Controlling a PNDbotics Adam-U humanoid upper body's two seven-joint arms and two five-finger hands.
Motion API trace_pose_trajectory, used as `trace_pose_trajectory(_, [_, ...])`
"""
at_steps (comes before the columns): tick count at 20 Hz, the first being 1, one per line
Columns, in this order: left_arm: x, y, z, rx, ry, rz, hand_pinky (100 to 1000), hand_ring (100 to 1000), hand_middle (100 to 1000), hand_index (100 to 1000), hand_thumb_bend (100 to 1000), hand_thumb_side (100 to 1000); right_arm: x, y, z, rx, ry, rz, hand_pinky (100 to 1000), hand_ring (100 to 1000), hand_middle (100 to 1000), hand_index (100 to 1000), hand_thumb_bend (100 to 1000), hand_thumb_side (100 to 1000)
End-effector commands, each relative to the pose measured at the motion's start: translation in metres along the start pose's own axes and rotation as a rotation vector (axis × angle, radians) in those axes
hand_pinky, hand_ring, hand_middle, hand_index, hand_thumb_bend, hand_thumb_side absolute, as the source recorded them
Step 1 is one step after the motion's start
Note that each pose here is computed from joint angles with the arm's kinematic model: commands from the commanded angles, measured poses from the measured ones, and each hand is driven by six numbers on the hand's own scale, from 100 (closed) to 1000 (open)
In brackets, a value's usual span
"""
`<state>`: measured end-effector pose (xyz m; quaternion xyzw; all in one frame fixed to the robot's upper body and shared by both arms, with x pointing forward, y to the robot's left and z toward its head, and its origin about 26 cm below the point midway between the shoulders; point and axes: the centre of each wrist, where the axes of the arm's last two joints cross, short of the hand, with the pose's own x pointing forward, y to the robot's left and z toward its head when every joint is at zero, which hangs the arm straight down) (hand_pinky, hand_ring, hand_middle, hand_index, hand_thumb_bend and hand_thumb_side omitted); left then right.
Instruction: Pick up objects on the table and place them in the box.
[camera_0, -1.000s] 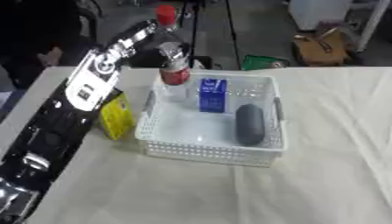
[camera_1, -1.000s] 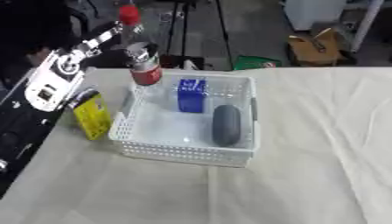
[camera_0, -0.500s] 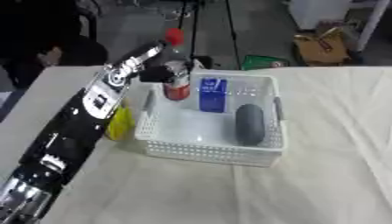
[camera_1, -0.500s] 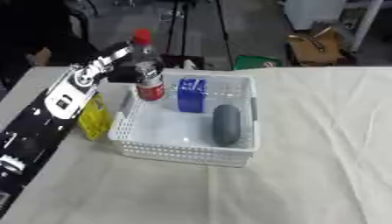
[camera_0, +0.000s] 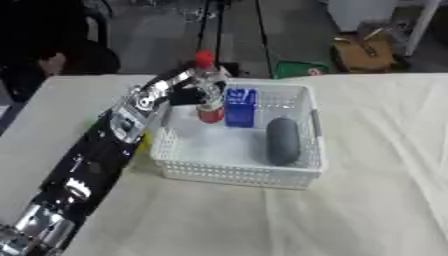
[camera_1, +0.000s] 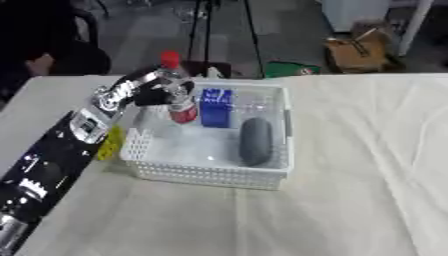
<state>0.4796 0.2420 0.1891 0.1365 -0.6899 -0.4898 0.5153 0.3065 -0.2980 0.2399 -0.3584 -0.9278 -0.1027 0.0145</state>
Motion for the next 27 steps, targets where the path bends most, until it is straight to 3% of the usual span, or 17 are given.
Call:
trace_pose_trajectory(1, [0.008, 0.017, -0.001, 0.000, -0.042, -0.012, 1000, 1000, 1000, 1000, 272, 765, 0.004, 0.001, -0.009, -0.015, -0.030, -0.022, 803, 783, 642, 824, 100, 1000])
trace_pose_trajectory(2, [0.009, 0.017, -0.001, -0.008, -0.052, -0.017, 1000, 1000, 1000, 1000, 399, 812, 0.004, 0.001, -0.008, -0.015, -0.030, -0.022, 802, 783, 642, 824, 100, 1000])
trace_pose_trajectory(7, [0.012, 0.021, -0.001, -0.007, -0.074, -0.027, 1000, 1000, 1000, 1000, 430, 803, 0.004, 0.002, -0.008, -0.014, -0.028, -0.025, 802, 783, 642, 824, 100, 1000])
trace_pose_trajectory(13, [0.016, 0.024, -0.001, 0.007, -0.085, -0.034, 1000, 1000, 1000, 1000, 410, 789, 0.004, 0.002, -0.008, -0.013, -0.027, -0.027, 802, 783, 642, 824, 100, 1000])
trace_pose_trajectory(17, [0.023, 0.031, 0.001, 0.052, -0.106, -0.032, 1000, 1000, 1000, 1000, 331, 799, 0.004, 0.002, -0.008, -0.014, -0.028, -0.026, 803, 783, 642, 824, 100, 1000])
trace_pose_trajectory(18, [0.026, 0.034, 0.002, 0.075, -0.116, -0.031, 1000, 1000, 1000, 1000, 266, 822, 0.004, 0.002, -0.008, -0.014, -0.028, -0.025, 803, 783, 642, 824, 100, 1000])
trace_pose_trajectory(19, [0.033, 0.041, 0.004, 0.132, -0.144, -0.025, 1000, 1000, 1000, 1000, 261, 831, 0.004, 0.001, -0.008, -0.014, -0.028, -0.024, 803, 783, 642, 824, 100, 1000])
trace_pose_trajectory(20, [0.040, 0.046, 0.007, 0.185, -0.170, -0.019, 1000, 1000, 1000, 995, 148, 845, 0.004, 0.001, -0.008, -0.013, -0.028, -0.023, 803, 783, 642, 824, 100, 1000])
trace_pose_trajectory(21, [0.052, 0.058, 0.013, 0.288, -0.219, -0.011, 1000, 1000, 1000, 992, 112, 847, 0.003, 0.000, -0.008, -0.014, -0.029, -0.019, 803, 783, 642, 824, 100, 1000])
trace_pose_trajectory(24, [0.081, 0.074, 0.029, 0.465, -0.309, 0.006, 1000, 1000, 1000, 997, 112, 873, 0.003, 0.000, -0.008, -0.015, -0.032, -0.013, 802, 783, 642, 824, 100, 1000])
trace_pose_trajectory(27, [0.115, 0.092, 0.060, 0.656, -0.466, 0.010, 993, 1000, 1000, 997, 100, 892, 0.002, -0.002, -0.009, -0.016, -0.035, -0.006, 802, 783, 642, 824, 100, 1000])
